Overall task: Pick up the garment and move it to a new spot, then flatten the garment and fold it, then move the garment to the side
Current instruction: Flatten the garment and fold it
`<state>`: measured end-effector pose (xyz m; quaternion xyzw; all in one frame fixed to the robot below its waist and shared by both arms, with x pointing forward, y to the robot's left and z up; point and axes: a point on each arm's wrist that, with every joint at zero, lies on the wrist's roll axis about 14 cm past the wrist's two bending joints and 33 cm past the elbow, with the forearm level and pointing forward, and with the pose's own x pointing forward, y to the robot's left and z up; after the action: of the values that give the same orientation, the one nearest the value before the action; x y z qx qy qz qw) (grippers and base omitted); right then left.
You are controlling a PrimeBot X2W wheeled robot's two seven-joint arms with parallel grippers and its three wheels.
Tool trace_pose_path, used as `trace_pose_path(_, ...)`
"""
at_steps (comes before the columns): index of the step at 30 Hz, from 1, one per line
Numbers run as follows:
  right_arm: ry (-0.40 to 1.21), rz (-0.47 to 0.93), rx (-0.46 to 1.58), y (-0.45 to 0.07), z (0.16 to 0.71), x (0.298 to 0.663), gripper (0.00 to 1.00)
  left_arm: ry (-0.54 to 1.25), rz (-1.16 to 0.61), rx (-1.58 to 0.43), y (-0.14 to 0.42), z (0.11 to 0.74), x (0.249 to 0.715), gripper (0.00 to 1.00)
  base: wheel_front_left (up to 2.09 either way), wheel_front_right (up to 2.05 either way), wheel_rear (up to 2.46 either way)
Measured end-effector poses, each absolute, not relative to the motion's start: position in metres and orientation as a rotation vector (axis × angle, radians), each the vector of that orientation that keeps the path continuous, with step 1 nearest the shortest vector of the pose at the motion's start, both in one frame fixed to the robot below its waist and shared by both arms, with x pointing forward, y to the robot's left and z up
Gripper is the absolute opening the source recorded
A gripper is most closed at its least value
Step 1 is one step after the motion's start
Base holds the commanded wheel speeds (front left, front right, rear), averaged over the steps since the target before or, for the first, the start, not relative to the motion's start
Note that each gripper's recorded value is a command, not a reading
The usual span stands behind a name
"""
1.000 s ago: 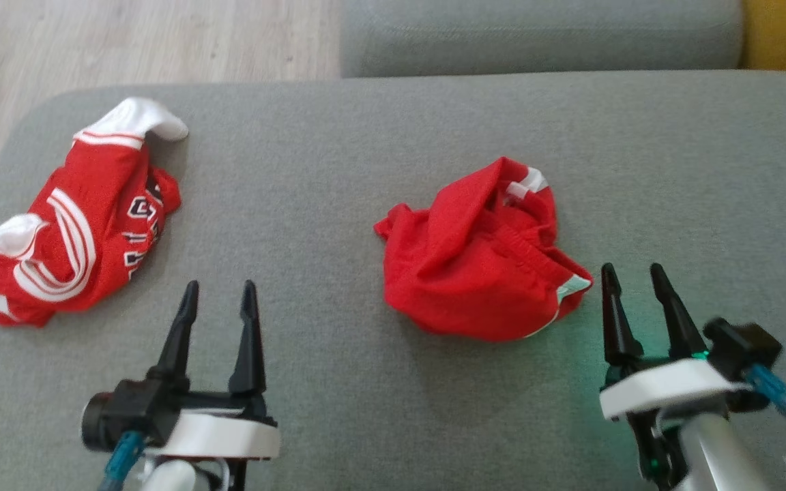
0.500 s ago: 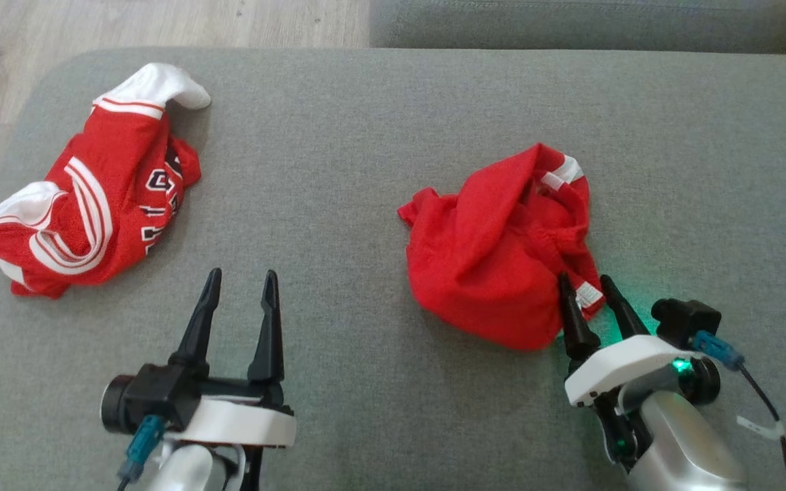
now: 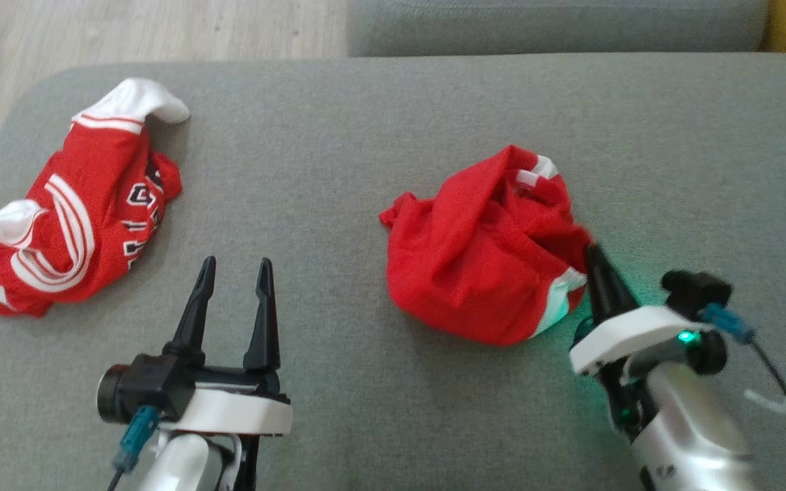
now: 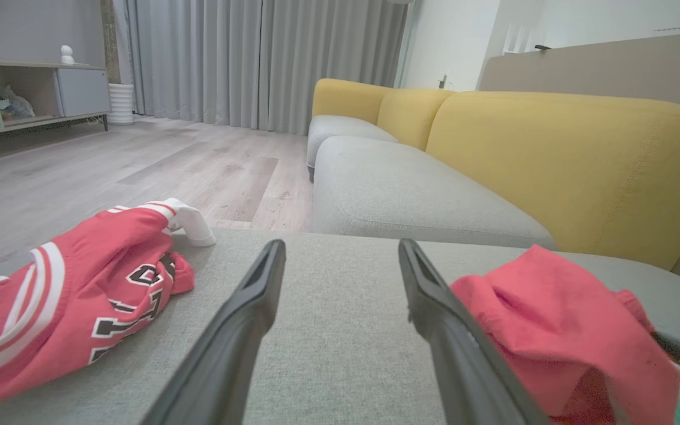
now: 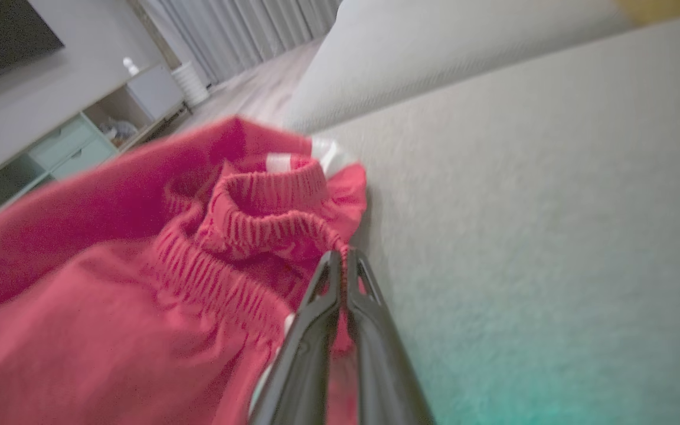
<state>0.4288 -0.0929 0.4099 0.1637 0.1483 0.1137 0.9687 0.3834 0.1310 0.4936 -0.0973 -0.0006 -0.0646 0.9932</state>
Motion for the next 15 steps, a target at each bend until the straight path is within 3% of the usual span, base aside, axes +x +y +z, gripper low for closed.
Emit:
trace_pose_path(8, 0.009, 0.08, 0.316, -0.156, 0.494, 0.449, 0.0, -0.038, -0.15, -0.215, 0.123, 0.507, 0.376, 1.0, 0.0, 0.0, 0.0)
trace_pose_path(15, -0.149, -0.094, 0.268, -0.232, 0.569, 0.456, 0.0, -0.041, -0.167, -0.218, 0.117, 0.508, 0.367, 1.0, 0.0, 0.0, 0.0)
